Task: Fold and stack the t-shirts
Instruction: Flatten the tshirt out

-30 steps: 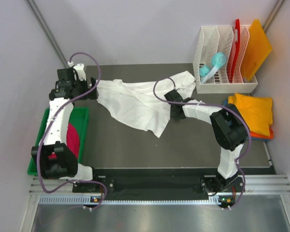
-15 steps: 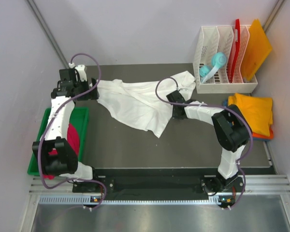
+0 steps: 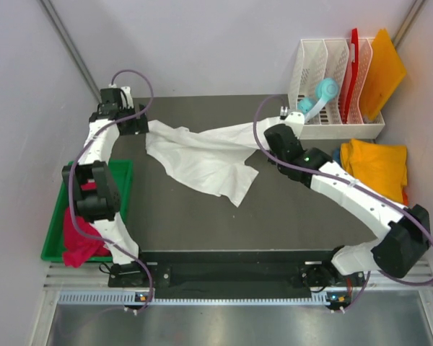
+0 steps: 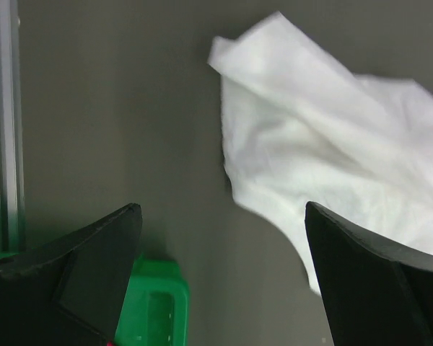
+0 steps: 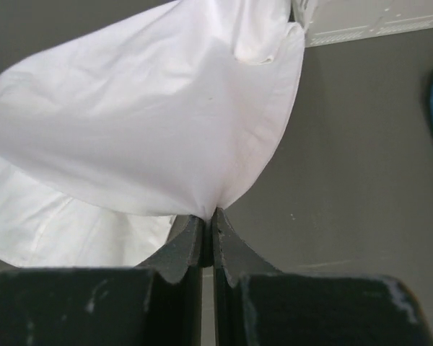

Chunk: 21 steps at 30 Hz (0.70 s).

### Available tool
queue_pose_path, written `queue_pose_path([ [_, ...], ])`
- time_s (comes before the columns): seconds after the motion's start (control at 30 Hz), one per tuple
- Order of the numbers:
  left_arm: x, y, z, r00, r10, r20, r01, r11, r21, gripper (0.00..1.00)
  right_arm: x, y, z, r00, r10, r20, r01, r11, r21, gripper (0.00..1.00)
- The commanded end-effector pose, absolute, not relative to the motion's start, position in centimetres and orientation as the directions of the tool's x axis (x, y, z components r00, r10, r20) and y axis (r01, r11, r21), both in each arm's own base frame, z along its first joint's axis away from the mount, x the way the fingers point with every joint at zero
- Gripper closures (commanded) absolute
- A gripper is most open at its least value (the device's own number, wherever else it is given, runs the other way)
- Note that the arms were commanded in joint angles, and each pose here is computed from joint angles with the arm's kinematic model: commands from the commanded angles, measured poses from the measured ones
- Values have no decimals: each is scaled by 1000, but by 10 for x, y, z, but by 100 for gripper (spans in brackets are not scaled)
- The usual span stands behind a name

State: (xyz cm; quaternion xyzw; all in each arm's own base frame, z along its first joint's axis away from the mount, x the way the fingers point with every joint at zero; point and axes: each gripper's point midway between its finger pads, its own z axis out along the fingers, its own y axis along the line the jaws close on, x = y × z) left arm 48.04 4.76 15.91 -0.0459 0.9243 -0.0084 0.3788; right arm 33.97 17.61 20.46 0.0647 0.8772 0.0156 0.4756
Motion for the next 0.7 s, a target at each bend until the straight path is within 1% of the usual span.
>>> queue_pose_path([
  [0.0, 530, 61, 170, -644, -129, -754, -139, 989, -51, 1, 316, 151, 218, -539, 101, -836, 150, 988, 23, 100],
  [0.03, 536, 61, 166, -650, -135, -748, -140, 989, -56, 1, 310, 147, 224, -529, 110, -841, 153, 988, 33, 100],
  [0.07, 549, 61, 179, -623, -142, -769, -139, 988, -70, 1, 304, 143, 222, -537, 112, -836, 157, 987, 31, 100],
  [0.1, 556, 59, 160, -651, -149, -745, -132, 988, -82, 1, 299, 140, 216, -549, 108, -829, 159, 987, 23, 100],
  [0.13, 558, 56, 153, -671, -155, -725, -127, 988, -93, 1, 294, 138, 217, -549, 117, -828, 159, 987, 34, 100],
  [0.17, 568, 53, 160, -659, -154, -736, -114, 988, -105, 1, 289, 135, 212, -562, 116, -819, 161, 987, 29, 100],
  [0.2, 572, 45, 139, -693, -149, -705, -96, 989, -114, 1, 285, 133, 205, -575, 109, -811, 164, 986, 17, 100],
  [0.23, 576, 42, 141, -697, -134, -704, -81, 991, -108, 1, 282, 133, 201, -588, 109, -802, 158, 987, 18, 100],
  [0.37, 588, 28, 107, -737, -81, -671, -38, 996, -78, 1, 270, 141, 184, -637, 105, -763, 132, 991, 27, 100],
  [0.43, 599, 21, 109, -725, -54, -686, -12, 998, -66, 1, 268, 146, 177, -652, 86, -753, 119, 993, 10, 100],
  [0.5, 606, 14, 94, -736, -45, -676, 7, 997, -74, 1, 269, 150, 175, -661, 80, -746, 115, 993, 4, 100],
  [0.53, 613, 11, 99, -722, -45, -691, 20, 996, -85, 1, 269, 154, 172, -668, 69, -741, 107, 994, -4, 100],
  [0.57, 617, 7, 90, -726, -45, -686, 30, 995, -97, 1, 271, 156, 174, -666, 70, -742, 105, 994, 0, 100],
  [0.67, 625, -4, 87, -712, -45, -701, 65, 990, -129, 1, 272, 165, 173, -674, 53, -737, 85, 996, -6, 100],
])
